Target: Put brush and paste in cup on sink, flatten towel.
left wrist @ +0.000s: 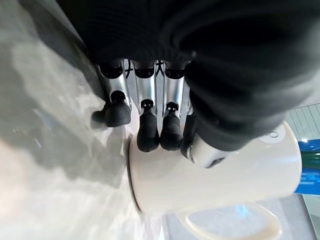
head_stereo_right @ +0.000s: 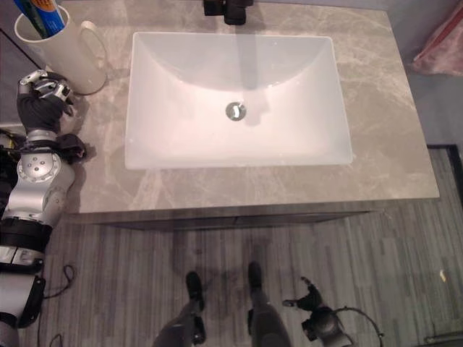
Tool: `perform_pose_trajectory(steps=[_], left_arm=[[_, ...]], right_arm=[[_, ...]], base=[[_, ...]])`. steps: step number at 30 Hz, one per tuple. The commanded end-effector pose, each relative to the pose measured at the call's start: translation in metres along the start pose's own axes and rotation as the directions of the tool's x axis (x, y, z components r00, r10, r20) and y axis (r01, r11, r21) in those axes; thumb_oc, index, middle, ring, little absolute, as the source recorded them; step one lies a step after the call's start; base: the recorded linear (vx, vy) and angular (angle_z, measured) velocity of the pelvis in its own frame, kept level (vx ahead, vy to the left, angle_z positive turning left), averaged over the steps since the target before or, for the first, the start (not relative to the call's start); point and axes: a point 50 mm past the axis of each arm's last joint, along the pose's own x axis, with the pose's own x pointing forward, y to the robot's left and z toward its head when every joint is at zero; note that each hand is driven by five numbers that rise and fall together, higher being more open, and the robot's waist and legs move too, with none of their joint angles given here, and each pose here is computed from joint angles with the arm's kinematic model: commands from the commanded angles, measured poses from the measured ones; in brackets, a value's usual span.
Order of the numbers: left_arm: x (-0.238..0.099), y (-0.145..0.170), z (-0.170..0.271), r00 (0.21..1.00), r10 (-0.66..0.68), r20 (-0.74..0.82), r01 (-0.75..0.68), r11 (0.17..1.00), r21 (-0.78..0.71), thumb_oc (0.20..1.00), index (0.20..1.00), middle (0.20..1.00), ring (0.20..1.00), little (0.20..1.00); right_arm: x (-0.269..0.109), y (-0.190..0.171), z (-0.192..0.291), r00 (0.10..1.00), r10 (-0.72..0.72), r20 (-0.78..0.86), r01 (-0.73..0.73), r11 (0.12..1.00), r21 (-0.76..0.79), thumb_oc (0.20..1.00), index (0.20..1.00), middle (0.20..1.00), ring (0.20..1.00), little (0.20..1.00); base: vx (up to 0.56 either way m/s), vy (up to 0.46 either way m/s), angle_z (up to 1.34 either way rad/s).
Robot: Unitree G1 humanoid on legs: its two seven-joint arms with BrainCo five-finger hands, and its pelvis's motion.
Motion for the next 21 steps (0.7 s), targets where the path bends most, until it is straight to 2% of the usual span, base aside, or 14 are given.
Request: perform_pose_trajectory(steps=[1,8,13,19,21], left_arm=[[0.008,0.014,-0.003,0.999,0.039,-0.03,-0.037,0.996,0.078,0.2,0.2,0.2,0.2,0.2],[-0.008,0.022,-0.017,0.998,0.024,-0.059,-0.018,0.996,0.09,0.2,0.2,0.2,0.2,0.2],[-0.035,0.017,-0.034,0.995,-0.042,-0.092,0.047,0.997,0.053,0.2,0.2,0.2,0.2,0.2],[-0.043,0.015,-0.039,0.991,-0.085,-0.107,0.09,0.995,0.042,0.2,0.2,0.2,0.2,0.2],[-0.047,0.015,-0.045,0.988,-0.076,-0.132,0.074,0.997,-0.024,0.2,0.2,0.2,0.2,0.2]], right_arm=[[0.0,-0.004,0.0,1.0,-0.015,0.012,0.014,1.0,0.009,1.0,1.0,1.0,1.0,1.0],[-0.002,0.001,-0.007,1.0,0.01,-0.013,-0.01,1.0,-0.013,1.0,1.0,1.0,1.0,1.0],[0.0,-0.003,-0.007,1.0,0.013,-0.024,-0.014,0.999,-0.037,1.0,1.0,1.0,1.0,1.0],[0.001,-0.01,-0.004,1.0,0.0,-0.006,0.0,0.999,-0.049,1.0,1.0,1.0,1.0,1.0],[0.001,-0.012,-0.001,1.0,-0.007,0.016,0.008,0.999,-0.052,1.0,1.0,1.0,1.0,1.0]], base=[[0.02,0.01,-0.03],[0.03,0.002,-0.02],[0.04,-0.035,0.0],[0.01,-0.009,0.04],[0.0,0.0,0.0]])
